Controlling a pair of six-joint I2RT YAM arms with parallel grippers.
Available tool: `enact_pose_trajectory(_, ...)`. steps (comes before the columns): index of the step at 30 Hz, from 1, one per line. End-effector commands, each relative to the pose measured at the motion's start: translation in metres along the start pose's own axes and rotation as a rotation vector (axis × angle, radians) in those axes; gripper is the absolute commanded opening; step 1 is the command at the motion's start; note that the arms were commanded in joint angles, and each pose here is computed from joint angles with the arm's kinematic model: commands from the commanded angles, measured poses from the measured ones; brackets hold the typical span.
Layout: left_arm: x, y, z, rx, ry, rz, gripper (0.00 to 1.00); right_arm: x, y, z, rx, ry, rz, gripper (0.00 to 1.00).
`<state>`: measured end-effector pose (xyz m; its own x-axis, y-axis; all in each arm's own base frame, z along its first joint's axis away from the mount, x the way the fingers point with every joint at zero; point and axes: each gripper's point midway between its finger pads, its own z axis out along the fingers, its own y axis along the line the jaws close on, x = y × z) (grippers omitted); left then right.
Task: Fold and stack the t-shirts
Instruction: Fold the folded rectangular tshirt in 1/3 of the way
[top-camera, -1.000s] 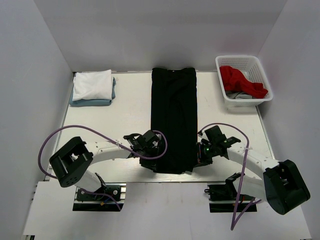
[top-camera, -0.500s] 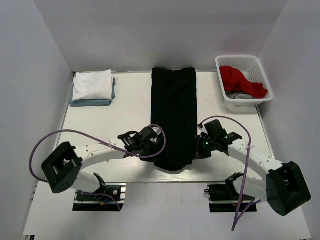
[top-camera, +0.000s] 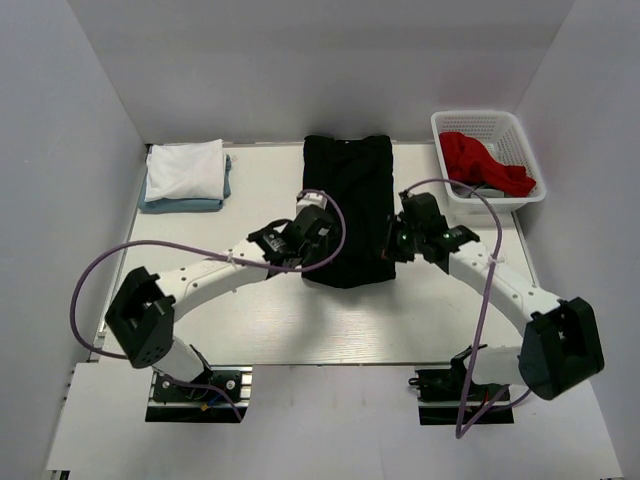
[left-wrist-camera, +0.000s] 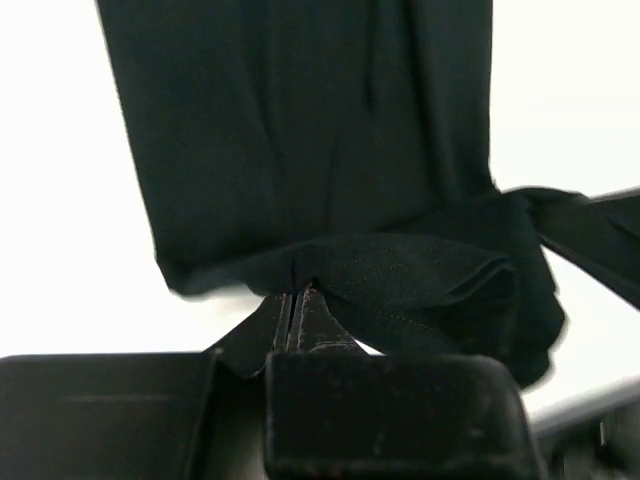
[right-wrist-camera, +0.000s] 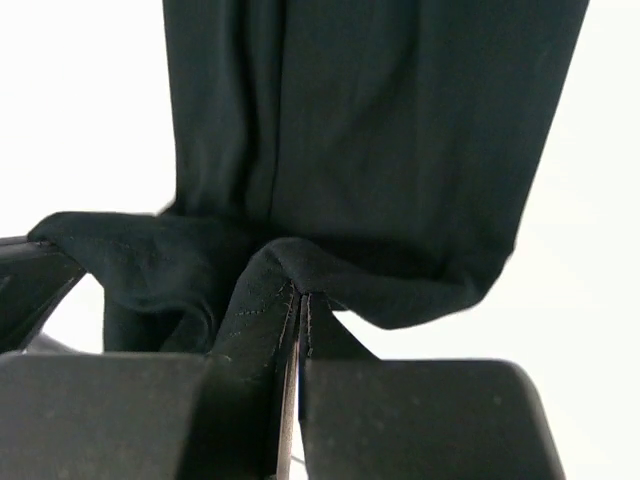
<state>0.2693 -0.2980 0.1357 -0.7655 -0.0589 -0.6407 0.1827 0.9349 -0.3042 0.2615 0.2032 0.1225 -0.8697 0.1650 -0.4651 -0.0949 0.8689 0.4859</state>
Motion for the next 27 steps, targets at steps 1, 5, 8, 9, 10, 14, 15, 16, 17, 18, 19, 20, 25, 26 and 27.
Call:
enact_pose_trajectory(1, -0.05, 0.02, 0.005, -0.144, -0.132, -0.042, 0.0, -0.068, 0.01, -0.004, 0.054, -0.197, -0.009, 0.0)
enact_pose_trajectory(5, -0.081, 0.021, 0.02, -0.169, -0.168, -0.012, 0.0, -0.098, 0.011, 0.006, 0.093, -0.238, -0.018, 0.0)
enact_pose_trajectory(8, -0.108, 0.019, 0.031, -0.172, -0.192, -0.011, 0.0, -0.12, 0.013, 0.016, 0.103, -0.251, -0.025, 0.0)
enact_pose_trajectory(9, -0.114, 0.02, 0.036, -0.166, -0.195, -0.015, 0.0, -0.121, 0.005, 0.027, 0.123, -0.227, -0.012, 0.0)
enact_pose_trajectory(10, -0.118, 0.023, 0.04, -0.174, -0.197, -0.007, 0.0, -0.124, 0.004, 0.03, 0.124, -0.226, -0.014, 0.0)
enact_pose_trajectory(14, -0.136, 0.033, 0.062, -0.2, -0.202, -0.018, 0.0, -0.146, 0.006, 0.043, 0.114, -0.239, -0.007, 0.0)
enact_pose_trajectory(15, -0.143, 0.032, 0.065, -0.192, -0.205, -0.008, 0.0, -0.154, 0.002, 0.046, 0.12, -0.246, 0.006, 0.0)
enact_pose_trajectory(16, -0.142, 0.035, 0.076, -0.196, -0.194, -0.011, 0.0, -0.153, 0.004, 0.054, 0.112, -0.23, -0.011, 0.0)
enact_pose_trajectory(17, -0.15, 0.036, 0.08, -0.185, -0.2, -0.003, 0.0, -0.162, 0.005, 0.053, 0.111, -0.249, -0.011, 0.0)
enact_pose_trajectory(18, -0.15, 0.033, 0.085, -0.174, -0.199, -0.004, 0.0, -0.166, 0.006, 0.059, 0.105, -0.252, -0.015, 0.0)
enact_pose_trajectory(19, -0.15, 0.04, 0.096, -0.18, -0.186, 0.001, 0.0, -0.174, 0.009, 0.059, 0.088, -0.274, -0.02, 0.0)
enact_pose_trajectory(20, -0.158, 0.043, 0.098, -0.182, -0.202, 0.001, 0.0, -0.176, 0.007, 0.066, 0.089, -0.277, -0.02, 0.0)
enact_pose_trajectory(25, -0.166, 0.048, 0.12, -0.153, -0.204, -0.003, 0.0, -0.196, 0.002, 0.08, 0.101, -0.286, -0.005, 0.0)
enact_pose_trajectory(26, -0.174, 0.047, 0.122, -0.143, -0.213, -0.011, 0.0, -0.192, -0.005, 0.093, 0.113, -0.262, 0.0, 0.0)
enact_pose_trajectory(27, -0.17, 0.049, 0.131, -0.149, -0.199, -0.008, 0.0, -0.196, -0.005, 0.094, 0.11, -0.263, 0.002, 0.0)
